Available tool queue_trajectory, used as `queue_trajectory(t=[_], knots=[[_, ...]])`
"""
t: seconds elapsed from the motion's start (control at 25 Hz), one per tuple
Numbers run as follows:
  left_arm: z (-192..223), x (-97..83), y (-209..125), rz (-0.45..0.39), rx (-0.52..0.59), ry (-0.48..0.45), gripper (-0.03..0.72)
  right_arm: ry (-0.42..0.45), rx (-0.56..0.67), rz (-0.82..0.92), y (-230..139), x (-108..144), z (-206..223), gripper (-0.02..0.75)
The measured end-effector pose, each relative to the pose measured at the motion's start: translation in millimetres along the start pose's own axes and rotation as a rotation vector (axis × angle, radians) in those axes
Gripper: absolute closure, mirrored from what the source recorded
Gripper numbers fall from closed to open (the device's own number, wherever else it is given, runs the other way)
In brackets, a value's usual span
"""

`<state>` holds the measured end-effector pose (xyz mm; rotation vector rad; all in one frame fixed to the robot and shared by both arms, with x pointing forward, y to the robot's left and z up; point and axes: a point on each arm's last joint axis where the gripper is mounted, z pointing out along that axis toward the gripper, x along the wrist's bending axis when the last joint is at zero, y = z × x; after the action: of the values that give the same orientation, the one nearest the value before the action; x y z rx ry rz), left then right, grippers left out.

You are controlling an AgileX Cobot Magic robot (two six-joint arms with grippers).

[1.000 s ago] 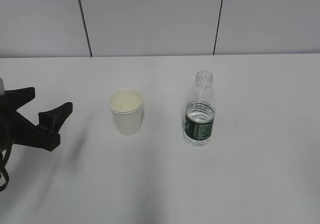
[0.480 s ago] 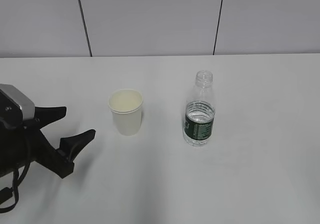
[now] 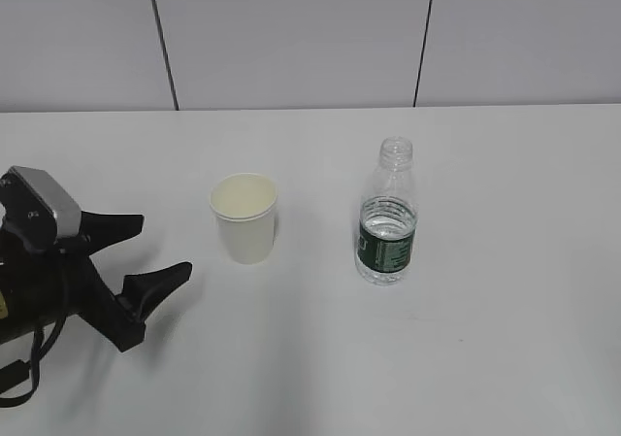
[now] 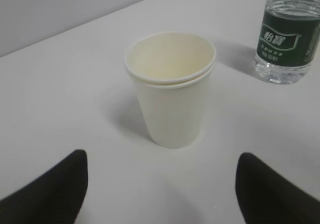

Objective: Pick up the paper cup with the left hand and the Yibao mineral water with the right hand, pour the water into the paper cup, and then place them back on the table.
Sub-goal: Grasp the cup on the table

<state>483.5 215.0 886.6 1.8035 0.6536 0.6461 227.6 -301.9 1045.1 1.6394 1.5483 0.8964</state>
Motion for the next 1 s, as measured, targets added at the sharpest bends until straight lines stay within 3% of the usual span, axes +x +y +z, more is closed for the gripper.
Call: queue_trajectory(t=[0.32,0.6,1.0], knots=[[7.4,16.4,1.9,0.013,-0.024,0.014,0.134,0.0,0.0,0.0,0.0,0.0,0.0,0.2],[4.9,19.4,0.4,-0.056,-0.021,-0.013,0.134,0.0,0.0,0.0,0.0,0.0,0.0,0.2],[21.0,33.8,4.6,-0.01,-0.051,-0.15,0.134,0.0,0.0,0.0,0.0,0.0,0.0,0.2]])
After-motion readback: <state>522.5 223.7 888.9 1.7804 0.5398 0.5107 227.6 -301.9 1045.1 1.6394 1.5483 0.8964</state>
